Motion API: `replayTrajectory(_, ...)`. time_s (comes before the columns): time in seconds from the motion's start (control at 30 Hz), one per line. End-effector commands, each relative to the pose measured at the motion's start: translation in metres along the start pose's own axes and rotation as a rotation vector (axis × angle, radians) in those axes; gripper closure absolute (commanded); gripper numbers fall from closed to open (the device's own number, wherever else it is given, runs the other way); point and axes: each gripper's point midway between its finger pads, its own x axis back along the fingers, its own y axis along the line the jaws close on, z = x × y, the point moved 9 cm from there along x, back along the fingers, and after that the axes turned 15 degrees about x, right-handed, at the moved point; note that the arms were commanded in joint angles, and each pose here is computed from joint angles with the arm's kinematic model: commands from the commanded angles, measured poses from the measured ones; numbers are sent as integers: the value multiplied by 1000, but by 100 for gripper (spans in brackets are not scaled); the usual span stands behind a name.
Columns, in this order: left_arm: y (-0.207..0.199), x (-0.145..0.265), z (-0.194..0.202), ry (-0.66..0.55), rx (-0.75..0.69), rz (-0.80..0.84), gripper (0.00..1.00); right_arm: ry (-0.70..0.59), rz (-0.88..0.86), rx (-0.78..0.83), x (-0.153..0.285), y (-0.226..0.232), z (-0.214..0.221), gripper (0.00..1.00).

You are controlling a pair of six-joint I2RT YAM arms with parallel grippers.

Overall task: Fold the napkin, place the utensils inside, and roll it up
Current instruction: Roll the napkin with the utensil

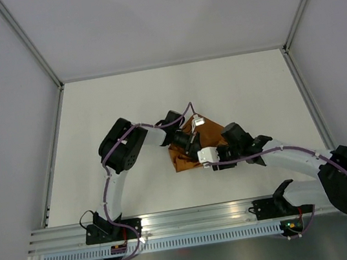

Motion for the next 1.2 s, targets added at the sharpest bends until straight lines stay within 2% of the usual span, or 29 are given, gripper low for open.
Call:
replayTrajectory(0.0,26,-1,9,-13,88,-67,98,1,145,42,0,-13,-9,57)
replayTrajectory(0.5,36,5,8,-21,152,-41,98,40,207,160,-20,3,-20,57)
replayTrajectory(1.03,41,5,13,3,184,-28,98,175,217,282,-45,26,-7,59)
replayTrajectory(1.17,43,5,15,11,195,-35,98,183,281,301,-44,22,-6,60)
